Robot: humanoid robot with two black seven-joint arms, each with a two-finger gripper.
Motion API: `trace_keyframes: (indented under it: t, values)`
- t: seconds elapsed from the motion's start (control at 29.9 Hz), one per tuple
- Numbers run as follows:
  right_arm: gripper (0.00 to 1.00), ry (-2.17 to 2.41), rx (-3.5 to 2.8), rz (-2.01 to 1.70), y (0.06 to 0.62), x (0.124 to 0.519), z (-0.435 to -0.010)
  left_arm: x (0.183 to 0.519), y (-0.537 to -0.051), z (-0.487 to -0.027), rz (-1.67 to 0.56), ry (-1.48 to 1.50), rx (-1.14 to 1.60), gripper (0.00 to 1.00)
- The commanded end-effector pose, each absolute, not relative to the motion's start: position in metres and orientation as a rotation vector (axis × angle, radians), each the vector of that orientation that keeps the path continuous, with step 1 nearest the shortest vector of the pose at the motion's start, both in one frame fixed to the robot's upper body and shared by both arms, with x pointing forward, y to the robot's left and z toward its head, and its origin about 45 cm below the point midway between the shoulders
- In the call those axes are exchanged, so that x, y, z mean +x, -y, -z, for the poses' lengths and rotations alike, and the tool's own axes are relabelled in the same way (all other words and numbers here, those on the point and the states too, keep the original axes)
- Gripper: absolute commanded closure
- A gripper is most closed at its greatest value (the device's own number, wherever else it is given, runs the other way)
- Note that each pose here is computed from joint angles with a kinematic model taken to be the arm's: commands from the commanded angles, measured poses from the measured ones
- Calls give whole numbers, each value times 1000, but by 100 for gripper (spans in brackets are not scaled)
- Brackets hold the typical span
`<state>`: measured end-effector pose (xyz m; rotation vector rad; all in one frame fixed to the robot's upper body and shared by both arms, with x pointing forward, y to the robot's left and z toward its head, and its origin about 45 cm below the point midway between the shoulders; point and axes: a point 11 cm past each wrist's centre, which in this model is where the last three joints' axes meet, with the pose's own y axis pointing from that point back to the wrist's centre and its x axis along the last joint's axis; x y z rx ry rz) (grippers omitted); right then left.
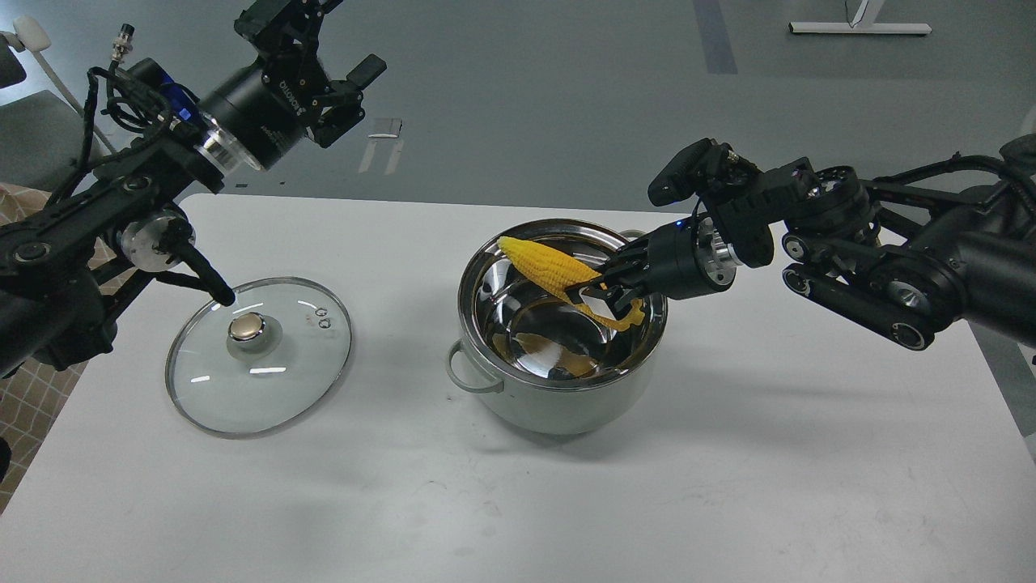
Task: Open pot and put corn in
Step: 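Lower the corn cob into the pot and release it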
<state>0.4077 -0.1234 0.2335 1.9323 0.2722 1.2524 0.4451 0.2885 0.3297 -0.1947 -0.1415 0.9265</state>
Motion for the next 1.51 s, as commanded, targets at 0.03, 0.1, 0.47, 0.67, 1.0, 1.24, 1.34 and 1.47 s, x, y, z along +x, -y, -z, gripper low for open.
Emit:
trace_keyframes:
  t: [0.03, 0.1, 0.47, 0.67, 1.0, 1.24, 1.34, 1.47]
  values:
    - [94, -279, 1928, -1250, 112, 410, -225, 445, -289, -330, -927, 141, -196, 2]
    - [94, -282, 1929, -1252, 107, 411, -224, 445, -289, -331, -927, 142, -197, 2]
    - [91, -316, 1910, -1217, 110, 408, -208, 445, -289, -331, -927, 143, -197, 2]
    - [91, -317, 1917, -1208, 108, 406, -202, 445, -289, -331, -926, 142, -199, 3]
    - [81, -330, 1907, -1205, 102, 406, -196, 445, -291, -335, -930, 149, -208, 2]
    - [64, -333, 1908, -1205, 103, 405, -196, 445, -292, -335, -931, 149, -206, 2]
    - [53, -331, 1908, -1205, 104, 406, -196, 445, -292, -335, -931, 150, -207, 2]
    - [44, -330, 1907, -1207, 103, 406, -197, 445, -292, -335, -931, 149, -206, 3]
